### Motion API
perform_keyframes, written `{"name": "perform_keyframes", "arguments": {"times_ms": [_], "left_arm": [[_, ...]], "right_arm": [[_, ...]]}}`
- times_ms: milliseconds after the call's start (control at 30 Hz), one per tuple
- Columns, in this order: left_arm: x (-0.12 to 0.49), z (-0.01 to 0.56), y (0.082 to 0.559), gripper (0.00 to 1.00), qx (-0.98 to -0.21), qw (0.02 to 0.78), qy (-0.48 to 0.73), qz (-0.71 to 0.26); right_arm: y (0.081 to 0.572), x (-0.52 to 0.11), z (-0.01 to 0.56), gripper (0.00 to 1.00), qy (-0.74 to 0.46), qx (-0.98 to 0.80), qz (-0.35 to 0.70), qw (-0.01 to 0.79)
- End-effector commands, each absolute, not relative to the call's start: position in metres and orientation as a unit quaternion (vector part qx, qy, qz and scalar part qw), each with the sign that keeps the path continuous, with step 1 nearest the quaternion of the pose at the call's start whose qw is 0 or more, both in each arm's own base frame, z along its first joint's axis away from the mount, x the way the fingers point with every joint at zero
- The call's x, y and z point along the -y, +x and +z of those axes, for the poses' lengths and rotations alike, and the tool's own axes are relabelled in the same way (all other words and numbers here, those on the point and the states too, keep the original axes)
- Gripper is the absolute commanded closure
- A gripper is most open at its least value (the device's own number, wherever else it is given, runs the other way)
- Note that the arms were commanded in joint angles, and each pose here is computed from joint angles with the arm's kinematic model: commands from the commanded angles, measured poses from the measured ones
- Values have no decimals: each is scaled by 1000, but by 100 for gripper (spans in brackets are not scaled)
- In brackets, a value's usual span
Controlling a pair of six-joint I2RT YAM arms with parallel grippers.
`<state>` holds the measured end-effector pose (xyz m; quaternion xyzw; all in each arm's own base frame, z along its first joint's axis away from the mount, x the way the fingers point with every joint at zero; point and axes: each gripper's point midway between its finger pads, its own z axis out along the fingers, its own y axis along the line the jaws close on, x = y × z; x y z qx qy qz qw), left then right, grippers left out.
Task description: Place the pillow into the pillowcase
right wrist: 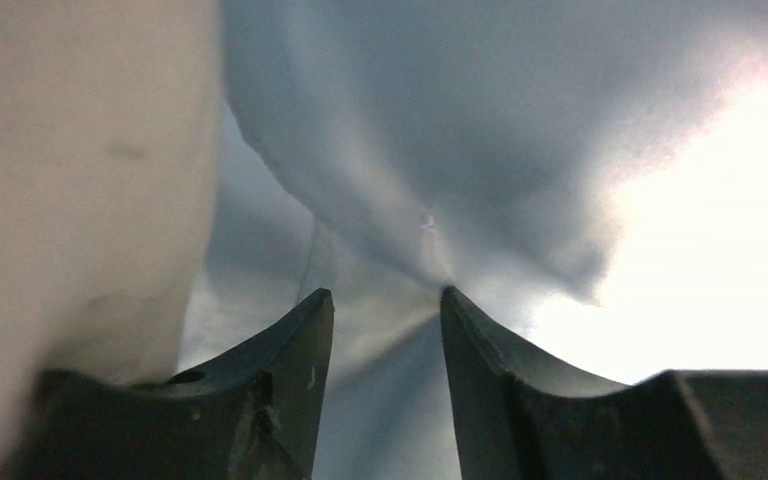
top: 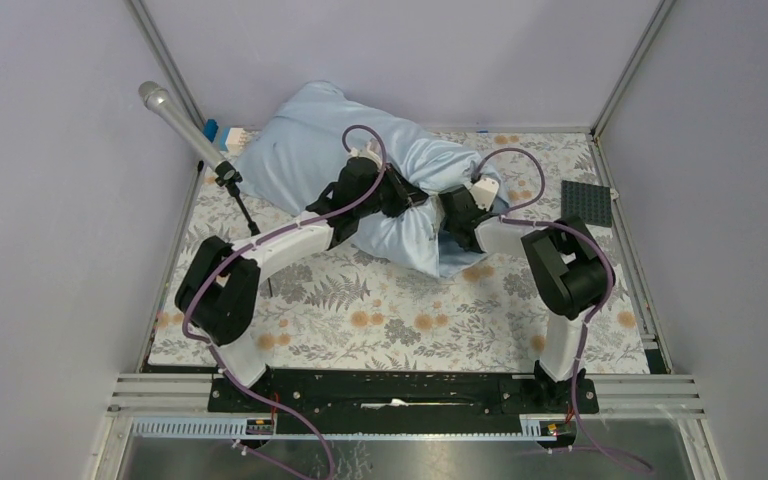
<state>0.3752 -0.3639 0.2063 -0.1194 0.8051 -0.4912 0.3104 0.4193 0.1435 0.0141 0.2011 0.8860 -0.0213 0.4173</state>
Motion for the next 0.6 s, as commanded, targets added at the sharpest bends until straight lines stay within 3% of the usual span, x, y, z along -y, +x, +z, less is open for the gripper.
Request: {"name": "perform_keyframes", "arguments": {"times_ms": [0, 133, 267, 567], "left_arm": [[362, 324, 365, 100, -710, 383, -83, -585], [352, 311, 363, 100, -722, 390, -87, -566], [343, 285, 362, 100, -742, 387, -93, -539], [326, 204, 362, 100, -794, 369, -119, -469]], "right_arm": [[387, -124, -31, 55, 151, -922, -100, 343], [381, -121, -31, 84, 152, -923, -102, 339], [378, -117, -13, 99, 167, -915, -87, 357], [375, -128, 36, 100, 203, -886, 96, 405]]}}
